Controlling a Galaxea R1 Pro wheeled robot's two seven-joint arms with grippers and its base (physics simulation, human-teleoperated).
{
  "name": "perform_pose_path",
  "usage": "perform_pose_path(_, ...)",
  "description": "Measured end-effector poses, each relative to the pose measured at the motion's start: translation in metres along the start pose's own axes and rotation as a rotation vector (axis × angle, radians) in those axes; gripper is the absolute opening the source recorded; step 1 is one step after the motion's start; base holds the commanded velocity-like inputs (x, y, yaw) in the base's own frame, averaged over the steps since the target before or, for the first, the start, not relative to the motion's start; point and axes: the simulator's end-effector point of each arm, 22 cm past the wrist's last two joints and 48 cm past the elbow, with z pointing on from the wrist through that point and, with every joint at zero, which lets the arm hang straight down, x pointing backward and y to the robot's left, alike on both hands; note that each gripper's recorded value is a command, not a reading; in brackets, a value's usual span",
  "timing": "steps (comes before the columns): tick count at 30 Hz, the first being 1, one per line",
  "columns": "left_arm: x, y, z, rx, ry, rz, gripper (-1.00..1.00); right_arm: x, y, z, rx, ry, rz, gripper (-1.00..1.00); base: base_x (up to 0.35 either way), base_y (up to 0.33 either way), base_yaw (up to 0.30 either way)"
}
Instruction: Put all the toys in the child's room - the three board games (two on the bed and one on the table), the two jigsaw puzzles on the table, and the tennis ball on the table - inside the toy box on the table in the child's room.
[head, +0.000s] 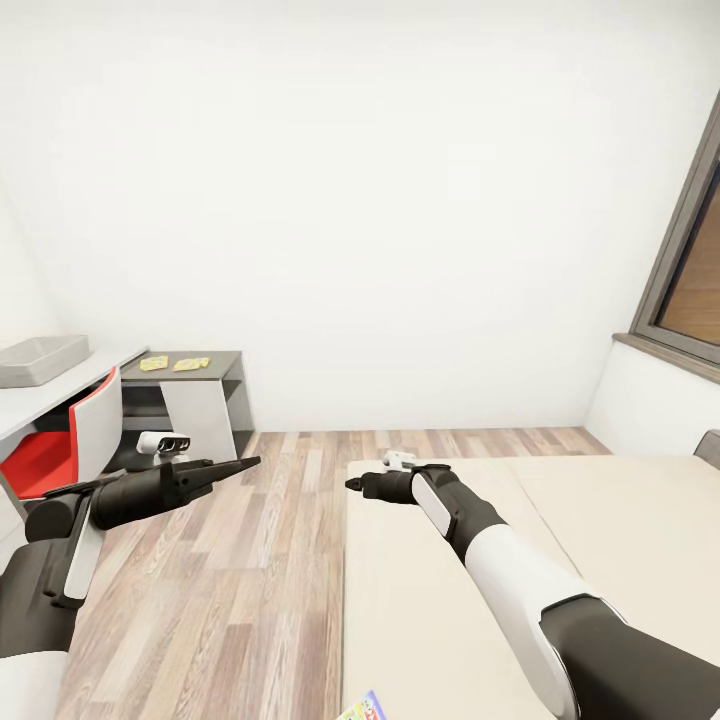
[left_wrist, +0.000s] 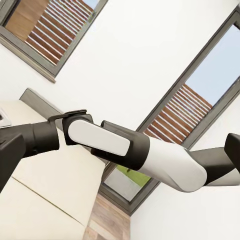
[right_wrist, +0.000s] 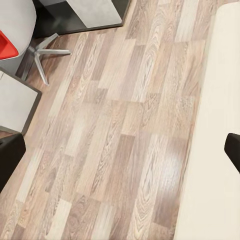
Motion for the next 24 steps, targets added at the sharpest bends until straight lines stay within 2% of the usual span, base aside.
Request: perform_pose_path(24, -0.0004, -0.0003, -0.0003, 0.001, -0.002, 0.0, 1.0, 0.0, 0.0, 0.0, 0.0, 0.0, 0.0, 1.0, 0.0, 0.0, 0.0)
